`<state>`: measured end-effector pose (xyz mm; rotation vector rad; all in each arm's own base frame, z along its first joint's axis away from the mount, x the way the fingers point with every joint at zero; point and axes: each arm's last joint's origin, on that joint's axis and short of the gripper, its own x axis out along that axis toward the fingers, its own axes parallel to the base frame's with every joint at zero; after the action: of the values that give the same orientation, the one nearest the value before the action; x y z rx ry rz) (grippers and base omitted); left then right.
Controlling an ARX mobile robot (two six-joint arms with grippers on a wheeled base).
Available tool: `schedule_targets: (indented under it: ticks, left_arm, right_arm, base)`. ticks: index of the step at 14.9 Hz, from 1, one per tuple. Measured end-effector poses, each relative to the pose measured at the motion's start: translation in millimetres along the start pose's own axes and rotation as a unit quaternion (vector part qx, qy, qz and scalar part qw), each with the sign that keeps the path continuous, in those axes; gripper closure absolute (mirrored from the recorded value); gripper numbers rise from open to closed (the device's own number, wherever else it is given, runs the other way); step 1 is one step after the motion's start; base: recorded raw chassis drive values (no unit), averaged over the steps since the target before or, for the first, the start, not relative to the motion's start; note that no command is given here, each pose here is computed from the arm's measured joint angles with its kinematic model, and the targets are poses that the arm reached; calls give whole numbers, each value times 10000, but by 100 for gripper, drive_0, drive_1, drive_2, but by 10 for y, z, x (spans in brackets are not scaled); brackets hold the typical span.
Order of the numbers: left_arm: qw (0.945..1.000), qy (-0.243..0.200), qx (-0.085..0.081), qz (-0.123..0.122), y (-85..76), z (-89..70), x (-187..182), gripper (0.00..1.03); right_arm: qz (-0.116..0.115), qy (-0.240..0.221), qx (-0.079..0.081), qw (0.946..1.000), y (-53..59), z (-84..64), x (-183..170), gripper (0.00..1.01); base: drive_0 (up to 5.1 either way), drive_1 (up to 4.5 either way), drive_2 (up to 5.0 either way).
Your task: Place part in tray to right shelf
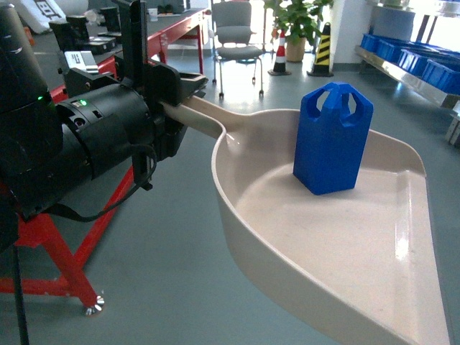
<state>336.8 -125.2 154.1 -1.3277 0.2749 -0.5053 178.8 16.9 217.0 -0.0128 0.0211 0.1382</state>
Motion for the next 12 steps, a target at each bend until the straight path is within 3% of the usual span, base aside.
schedule_targets:
  ticks: [12]
  left_arm:
    - [10000, -14, 2, 7, 3, 9, -2, 91]
  right_arm:
    - [0, 10, -1, 10000, 0, -2, 0, 3]
  base:
    - [-6, 424, -436]
